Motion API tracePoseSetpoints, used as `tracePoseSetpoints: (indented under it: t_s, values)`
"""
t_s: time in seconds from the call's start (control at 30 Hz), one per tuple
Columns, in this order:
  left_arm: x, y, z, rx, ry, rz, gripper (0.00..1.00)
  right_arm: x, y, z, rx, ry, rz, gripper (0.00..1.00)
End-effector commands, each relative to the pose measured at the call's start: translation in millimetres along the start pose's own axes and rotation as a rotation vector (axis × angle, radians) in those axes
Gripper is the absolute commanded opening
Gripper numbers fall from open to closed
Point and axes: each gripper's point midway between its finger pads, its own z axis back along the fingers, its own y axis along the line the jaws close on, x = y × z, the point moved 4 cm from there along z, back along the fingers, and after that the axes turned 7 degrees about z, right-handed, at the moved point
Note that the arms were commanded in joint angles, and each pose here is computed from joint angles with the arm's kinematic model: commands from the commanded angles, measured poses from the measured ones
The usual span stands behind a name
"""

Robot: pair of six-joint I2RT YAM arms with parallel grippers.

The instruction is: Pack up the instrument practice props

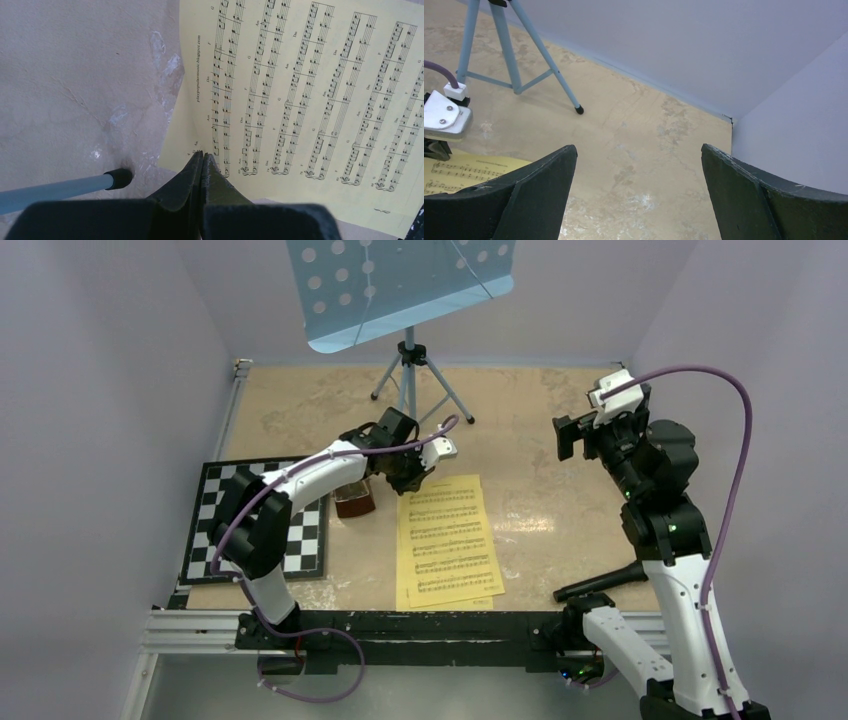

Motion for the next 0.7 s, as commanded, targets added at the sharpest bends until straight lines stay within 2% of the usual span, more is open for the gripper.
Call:
tracePoseSetpoints:
  t_s: [0.0,0.07,0.13,0.27,0.4,0.53,0.67]
  values:
    - [9,2,7,0.044,-0.025,-0.071,0.09,5,0,2,-0.002,-0.025,-0.012,0.99]
    - [15,6,9,0.078,-0.030,-0.080,0.29,4,0,1,0.002,-0.022,-0.013,0.99]
    - [20,7,12,0.093,-0.037,-0.092,0.41,5,0,1,0.005,-0.019,-0.013,0.99]
    - [30,0,29,0.096,-0.073,-0.098,0.48,11,-1,1,0.024,-0.013,-0.011,0.99]
    - [45,-16,64,0.102,-0.186,-0.132,0.55,24,0,1,0.071,-0.014,-0.010,0.99]
    - [62,-45,121,0.080,-0.358,-0.250,0.73,33,1,-5,0.110,-0.010,-0.038,0.99]
    - [78,-82,193,0.039,-0.566,-0.361,0.74,42,15,-15,0.213,0.001,-0.153,0.99]
